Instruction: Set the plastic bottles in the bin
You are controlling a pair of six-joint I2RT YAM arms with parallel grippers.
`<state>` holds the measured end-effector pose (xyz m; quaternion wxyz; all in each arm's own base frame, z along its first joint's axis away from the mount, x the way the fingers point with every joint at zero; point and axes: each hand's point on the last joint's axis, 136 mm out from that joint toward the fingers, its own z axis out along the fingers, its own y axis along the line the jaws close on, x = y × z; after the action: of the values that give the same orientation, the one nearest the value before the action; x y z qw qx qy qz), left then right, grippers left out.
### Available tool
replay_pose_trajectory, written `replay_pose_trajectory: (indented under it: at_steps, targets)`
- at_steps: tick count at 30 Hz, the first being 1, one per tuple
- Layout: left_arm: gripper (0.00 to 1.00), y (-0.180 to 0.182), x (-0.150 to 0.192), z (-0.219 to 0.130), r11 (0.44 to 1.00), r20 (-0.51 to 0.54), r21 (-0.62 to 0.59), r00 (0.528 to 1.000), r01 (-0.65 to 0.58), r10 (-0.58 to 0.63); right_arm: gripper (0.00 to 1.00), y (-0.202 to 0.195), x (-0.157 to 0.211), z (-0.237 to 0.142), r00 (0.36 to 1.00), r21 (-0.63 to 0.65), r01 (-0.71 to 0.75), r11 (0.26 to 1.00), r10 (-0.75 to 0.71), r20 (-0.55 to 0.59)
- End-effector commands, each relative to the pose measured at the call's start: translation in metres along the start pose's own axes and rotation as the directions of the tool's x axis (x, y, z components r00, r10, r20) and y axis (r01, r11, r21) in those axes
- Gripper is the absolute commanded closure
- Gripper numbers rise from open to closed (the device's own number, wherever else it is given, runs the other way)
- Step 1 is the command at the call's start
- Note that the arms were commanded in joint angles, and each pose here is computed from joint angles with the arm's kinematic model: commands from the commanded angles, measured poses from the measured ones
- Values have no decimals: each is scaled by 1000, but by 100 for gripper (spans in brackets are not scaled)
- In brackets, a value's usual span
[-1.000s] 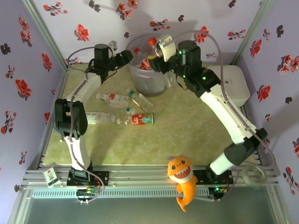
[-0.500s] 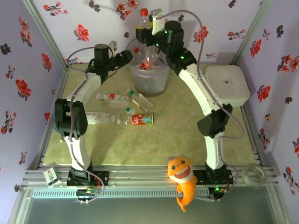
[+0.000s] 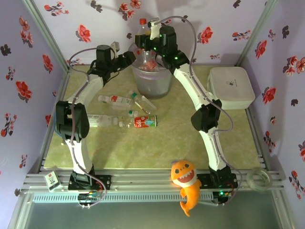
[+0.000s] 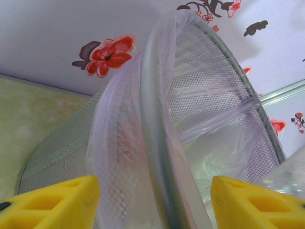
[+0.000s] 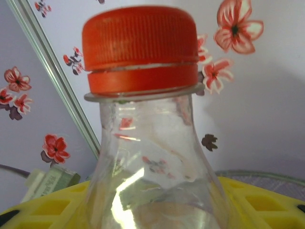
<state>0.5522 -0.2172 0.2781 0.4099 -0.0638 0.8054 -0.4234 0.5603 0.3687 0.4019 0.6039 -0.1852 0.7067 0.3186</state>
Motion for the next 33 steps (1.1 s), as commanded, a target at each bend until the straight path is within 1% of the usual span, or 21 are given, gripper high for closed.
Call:
replay_pose_trajectory:
  at_steps: [1,8,14,19,22,24,25,26,27,29,32,33]
  targets:
    - [36,20,19,10,999,-57,-34,998,29,-31,52,-5,19,5,998,-15,-34,999,33,-47]
    - [36,21,21,11,999,-62,-38,998,30,-32,52,-18,84,14,977,4,-49,999,49,-205]
    - [36,22,21,12,999,-61,-38,998,32,-35,49,-27,124,14,947,22,-34,999,40,-318]
    - [36,23,22,13,999,-63,-38,997,35,-37,43,-36,153,10,914,52,-9,999,29,-404]
    - [36,23,22,13,999,-62,-40,997,35,-37,36,-36,166,5,891,39,10,999,9,-453]
    - [36,22,21,13,999,-62,-39,997,35,-38,27,-31,167,2,882,11,11,1000,-4,-472]
    - [36,22,21,13,999,-62,-37,997,35,-37,21,-29,165,-1,880,1,10,1000,-8,-475]
    - [36,21,21,13,999,-61,-37,998,32,-34,15,-28,159,-3,882,5,11,1000,-8,-471]
    - [36,22,21,13,999,-62,-38,997,33,-35,11,-26,153,-5,887,2,12,1000,-10,-462]
    - [36,22,20,13,999,-61,-38,998,33,-35,9,-22,136,-9,900,1,21,1000,-18,-436]
    - [36,22,21,13,999,-63,-39,997,34,-36,1,-16,110,-17,916,0,43,999,-39,-399]
    - [36,23,22,14,999,-64,-40,997,34,-37,1,-14,103,-20,921,-3,45,999,-42,-388]
